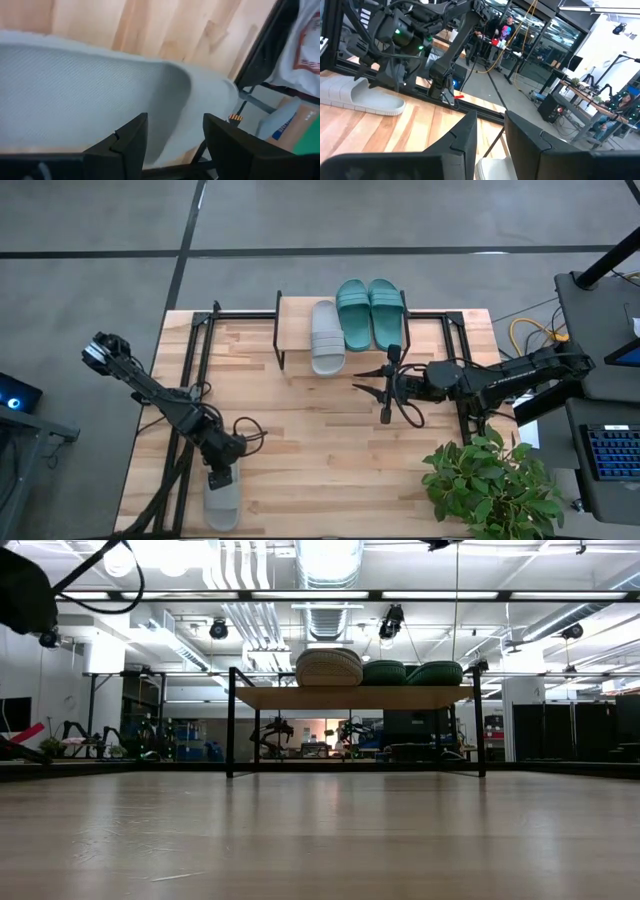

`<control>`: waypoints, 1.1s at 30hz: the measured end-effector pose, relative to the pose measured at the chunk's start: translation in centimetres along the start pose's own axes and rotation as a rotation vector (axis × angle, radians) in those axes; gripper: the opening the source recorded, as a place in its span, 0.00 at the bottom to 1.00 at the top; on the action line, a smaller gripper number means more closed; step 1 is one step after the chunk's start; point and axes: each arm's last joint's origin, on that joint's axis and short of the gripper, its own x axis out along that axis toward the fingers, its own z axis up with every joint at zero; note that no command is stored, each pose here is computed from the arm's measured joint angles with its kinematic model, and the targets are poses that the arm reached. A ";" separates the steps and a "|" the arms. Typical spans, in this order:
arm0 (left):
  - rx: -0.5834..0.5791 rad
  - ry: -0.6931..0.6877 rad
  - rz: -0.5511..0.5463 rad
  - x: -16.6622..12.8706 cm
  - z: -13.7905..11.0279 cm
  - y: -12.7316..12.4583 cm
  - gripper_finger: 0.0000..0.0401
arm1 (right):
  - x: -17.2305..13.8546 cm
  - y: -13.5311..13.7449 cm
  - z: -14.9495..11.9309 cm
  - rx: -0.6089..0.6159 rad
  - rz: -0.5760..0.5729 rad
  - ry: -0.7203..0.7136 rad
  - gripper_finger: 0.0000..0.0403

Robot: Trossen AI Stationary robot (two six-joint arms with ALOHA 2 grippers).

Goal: Pick and place slides into the shelf
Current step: Put the gray slide on the shelf

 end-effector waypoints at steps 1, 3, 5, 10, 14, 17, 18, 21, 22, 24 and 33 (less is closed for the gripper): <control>0.009 -0.005 -0.010 0.2 0.0 0.0 0.44 | 0.0 0.0 0.0 0.000 0.000 0.000 0.23; 0.022 -0.008 -0.023 0.8 -0.1 0.4 0.44 | 0.0 0.0 0.0 -0.001 0.001 0.002 0.22; 0.022 0.001 -0.013 1.4 -0.2 0.8 0.44 | 0.0 0.0 0.0 -0.001 0.001 0.003 0.22; 0.009 0.014 -0.033 2.0 -0.3 1.1 0.44 | 0.0 0.0 0.0 -0.001 0.001 0.003 0.20; 0.023 -0.009 -0.116 2.2 -0.1 0.6 0.44 | 0.0 0.0 0.0 -0.010 0.001 0.003 0.19; 0.024 0.005 -0.128 2.4 -0.2 0.8 0.44 | 0.0 0.0 0.0 -0.012 0.001 0.003 0.19; 0.020 0.010 -0.126 2.5 -0.3 0.8 0.44 | 0.0 0.0 0.0 -0.012 0.001 0.003 0.20; 0.003 0.031 -0.116 2.8 -0.6 1.1 0.44 | 0.0 0.0 0.0 -0.013 0.002 0.004 0.20; 0.004 0.036 -0.115 2.8 -0.6 1.2 0.44 | 0.0 0.0 0.0 -0.014 0.002 0.005 0.20; 0.008 0.048 -0.125 3.0 -0.7 1.2 0.44 | 0.0 0.0 -0.1 -0.017 0.003 0.006 0.20; 0.030 0.082 -0.230 4.1 -0.5 1.4 0.33 | 0.0 0.0 -0.1 -0.020 0.004 0.009 0.17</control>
